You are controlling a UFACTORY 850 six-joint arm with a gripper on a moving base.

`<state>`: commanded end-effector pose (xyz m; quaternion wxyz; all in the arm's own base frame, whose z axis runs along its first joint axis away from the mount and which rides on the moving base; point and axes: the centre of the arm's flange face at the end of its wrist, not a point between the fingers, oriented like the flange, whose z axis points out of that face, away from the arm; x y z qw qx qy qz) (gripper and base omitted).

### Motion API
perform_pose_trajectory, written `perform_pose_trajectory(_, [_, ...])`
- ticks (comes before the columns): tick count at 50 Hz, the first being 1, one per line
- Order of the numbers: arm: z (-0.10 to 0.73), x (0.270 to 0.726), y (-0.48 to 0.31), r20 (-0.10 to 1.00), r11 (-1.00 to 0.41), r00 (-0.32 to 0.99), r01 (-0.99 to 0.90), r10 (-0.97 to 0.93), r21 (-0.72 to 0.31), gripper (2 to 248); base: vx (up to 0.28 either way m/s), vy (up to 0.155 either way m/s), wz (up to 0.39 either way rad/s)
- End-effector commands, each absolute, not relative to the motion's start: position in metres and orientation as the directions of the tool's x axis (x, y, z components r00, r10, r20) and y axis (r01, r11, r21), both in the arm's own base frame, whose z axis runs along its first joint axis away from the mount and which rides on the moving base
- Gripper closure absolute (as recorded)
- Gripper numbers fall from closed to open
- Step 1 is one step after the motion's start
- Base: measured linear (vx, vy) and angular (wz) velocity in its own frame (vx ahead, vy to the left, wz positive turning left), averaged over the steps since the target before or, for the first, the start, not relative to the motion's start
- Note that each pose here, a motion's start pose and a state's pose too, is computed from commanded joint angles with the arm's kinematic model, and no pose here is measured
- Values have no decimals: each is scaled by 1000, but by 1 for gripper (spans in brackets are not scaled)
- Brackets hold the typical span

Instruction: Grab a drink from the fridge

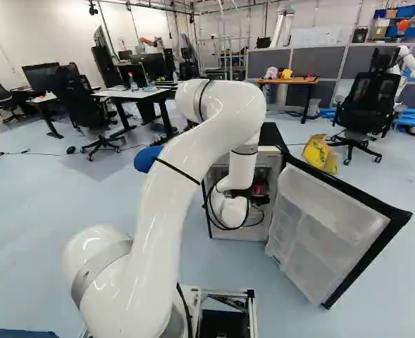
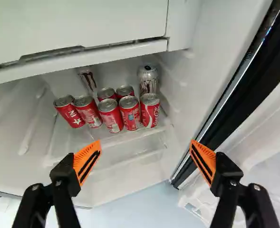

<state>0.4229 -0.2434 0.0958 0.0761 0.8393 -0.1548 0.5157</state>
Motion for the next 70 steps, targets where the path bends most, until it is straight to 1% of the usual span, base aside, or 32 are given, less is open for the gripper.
perform_pose_trajectory(39, [43,443,-227,873,-955,455,-293,-175,-39,3,0,0,0])
perform_pose_trajectory(70, [40,461,-217,883,-967,445,-252,-150,-37,3,0,0,0])
